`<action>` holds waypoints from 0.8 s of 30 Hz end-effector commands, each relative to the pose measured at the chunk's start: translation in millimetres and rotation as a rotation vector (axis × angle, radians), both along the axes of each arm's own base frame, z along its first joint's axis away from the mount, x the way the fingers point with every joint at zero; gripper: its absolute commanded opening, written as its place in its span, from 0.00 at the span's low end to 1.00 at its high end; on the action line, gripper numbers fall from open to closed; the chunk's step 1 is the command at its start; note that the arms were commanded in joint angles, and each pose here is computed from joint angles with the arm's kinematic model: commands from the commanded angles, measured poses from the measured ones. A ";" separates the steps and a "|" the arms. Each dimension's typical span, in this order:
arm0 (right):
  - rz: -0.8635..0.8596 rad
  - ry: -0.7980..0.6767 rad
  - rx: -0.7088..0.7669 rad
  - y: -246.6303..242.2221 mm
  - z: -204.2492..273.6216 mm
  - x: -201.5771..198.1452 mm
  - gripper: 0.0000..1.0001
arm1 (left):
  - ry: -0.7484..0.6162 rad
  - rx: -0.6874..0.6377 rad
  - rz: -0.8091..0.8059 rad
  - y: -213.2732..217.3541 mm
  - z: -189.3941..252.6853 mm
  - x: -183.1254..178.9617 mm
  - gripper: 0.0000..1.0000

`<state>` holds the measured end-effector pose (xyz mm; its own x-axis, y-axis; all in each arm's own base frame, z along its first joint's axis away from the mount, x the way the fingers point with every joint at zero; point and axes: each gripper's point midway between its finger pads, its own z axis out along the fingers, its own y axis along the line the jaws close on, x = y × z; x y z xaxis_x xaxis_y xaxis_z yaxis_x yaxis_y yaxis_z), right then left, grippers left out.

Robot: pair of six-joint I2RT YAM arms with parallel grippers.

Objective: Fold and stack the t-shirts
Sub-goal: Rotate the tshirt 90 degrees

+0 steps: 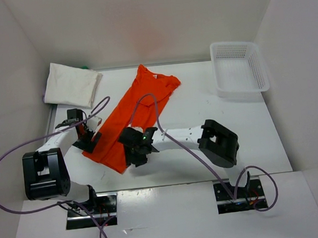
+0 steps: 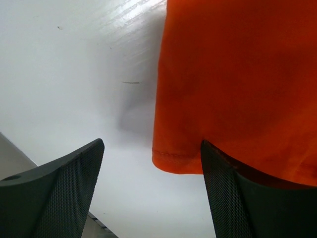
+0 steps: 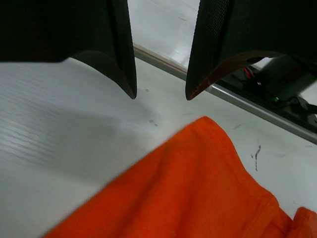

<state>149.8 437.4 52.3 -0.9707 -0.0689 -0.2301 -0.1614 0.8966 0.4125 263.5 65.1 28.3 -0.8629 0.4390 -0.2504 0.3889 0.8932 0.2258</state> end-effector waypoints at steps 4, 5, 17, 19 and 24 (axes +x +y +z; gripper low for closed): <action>-0.060 0.084 0.134 54.8 4.6 -3.1 0.55 | -0.056 -0.030 -0.013 -5.7 4.6 1.1 0.86; -0.070 0.119 0.157 58.7 4.6 -2.4 0.56 | -0.065 -0.028 -0.013 -5.6 6.9 1.8 0.86; -0.238 0.303 0.143 43.6 -52.0 3.4 0.12 | -0.071 -0.042 -0.040 -9.4 12.8 -1.4 0.86; -0.285 0.295 0.131 23.7 -52.2 10.8 0.00 | -0.081 -0.049 -0.054 -10.7 17.6 2.9 0.86; -0.302 0.290 0.081 -36.0 -52.6 4.8 0.00 | -0.084 -0.092 -0.104 -24.5 34.4 15.0 0.86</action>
<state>154.5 448.9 13.6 -0.9767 0.1910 0.0980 0.2128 0.8023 0.5577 261.8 54.3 43.0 -0.8296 0.4687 -0.3034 0.4234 0.8824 0.2053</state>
